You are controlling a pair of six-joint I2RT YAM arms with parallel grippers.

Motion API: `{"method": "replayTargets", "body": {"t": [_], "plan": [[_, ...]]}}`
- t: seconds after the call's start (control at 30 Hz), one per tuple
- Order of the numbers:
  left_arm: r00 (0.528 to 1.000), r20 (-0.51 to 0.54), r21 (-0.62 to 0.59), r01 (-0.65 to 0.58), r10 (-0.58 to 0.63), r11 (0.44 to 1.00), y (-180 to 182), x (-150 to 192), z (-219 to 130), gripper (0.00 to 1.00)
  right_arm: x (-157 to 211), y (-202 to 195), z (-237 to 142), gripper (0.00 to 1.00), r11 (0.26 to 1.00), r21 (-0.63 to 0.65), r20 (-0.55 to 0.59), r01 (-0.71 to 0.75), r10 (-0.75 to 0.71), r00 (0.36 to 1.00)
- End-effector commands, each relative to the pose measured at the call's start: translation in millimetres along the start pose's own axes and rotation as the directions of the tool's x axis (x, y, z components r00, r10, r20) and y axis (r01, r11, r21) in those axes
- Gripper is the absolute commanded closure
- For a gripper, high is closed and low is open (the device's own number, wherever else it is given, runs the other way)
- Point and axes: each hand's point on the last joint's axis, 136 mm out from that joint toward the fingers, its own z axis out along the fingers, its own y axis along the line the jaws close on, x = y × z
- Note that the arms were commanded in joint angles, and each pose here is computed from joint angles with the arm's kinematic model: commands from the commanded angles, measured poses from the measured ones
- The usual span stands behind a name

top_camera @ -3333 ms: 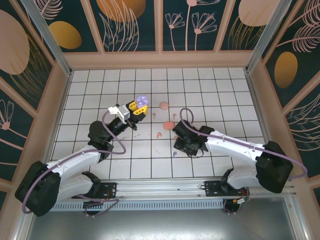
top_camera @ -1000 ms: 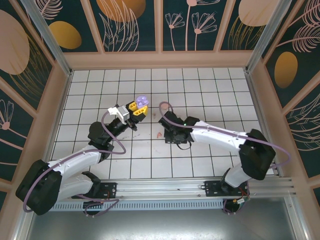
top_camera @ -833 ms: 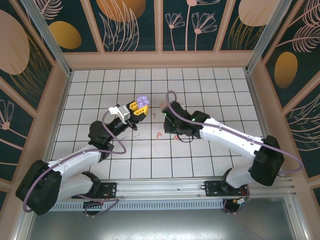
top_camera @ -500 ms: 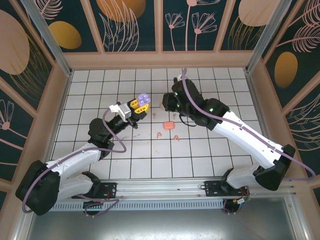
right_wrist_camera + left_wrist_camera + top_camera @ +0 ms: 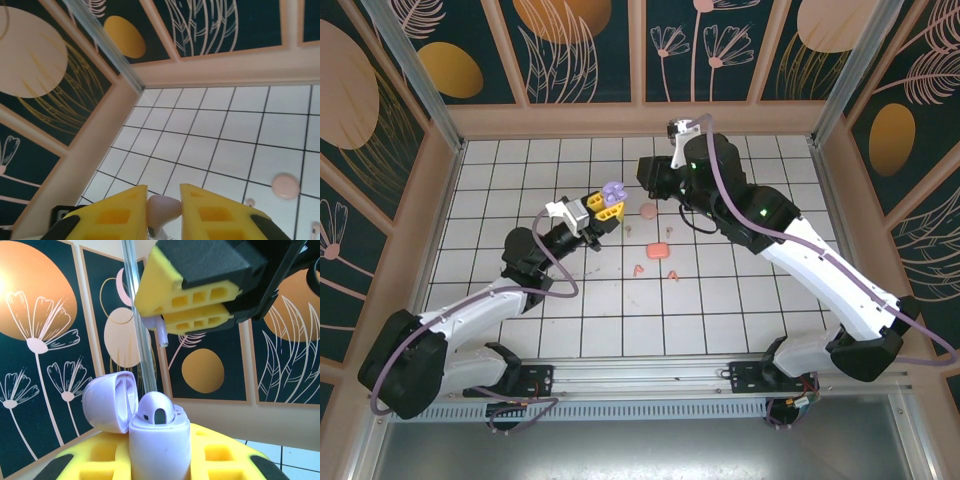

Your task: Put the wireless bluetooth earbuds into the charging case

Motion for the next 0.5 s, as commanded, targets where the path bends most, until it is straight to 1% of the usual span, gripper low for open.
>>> {"method": "replayTargets", "body": {"t": [0.0,0.23,0.47], "plan": [[0.998,0.067,0.027,-0.016,0.014,1.000,-2.6,-18.8,7.7,1.00,-10.7,22.4,-12.4,0.79,0.992,-0.122,0.048,0.032,-0.026,0.999],[0.997,0.079,0.029,-0.006,0.003,1.000,-0.7,-20.1,12.4,1.00,5.5,33.7,-9.4,0.79,0.984,-0.175,0.020,0.040,-0.038,0.999],[0.996,0.088,0.030,-0.007,0.004,1.000,-0.8,-24.5,13.0,1.00,17.9,36.1,-2.9,0.79,0.982,-0.185,-0.001,0.030,-0.030,1.000]]}}
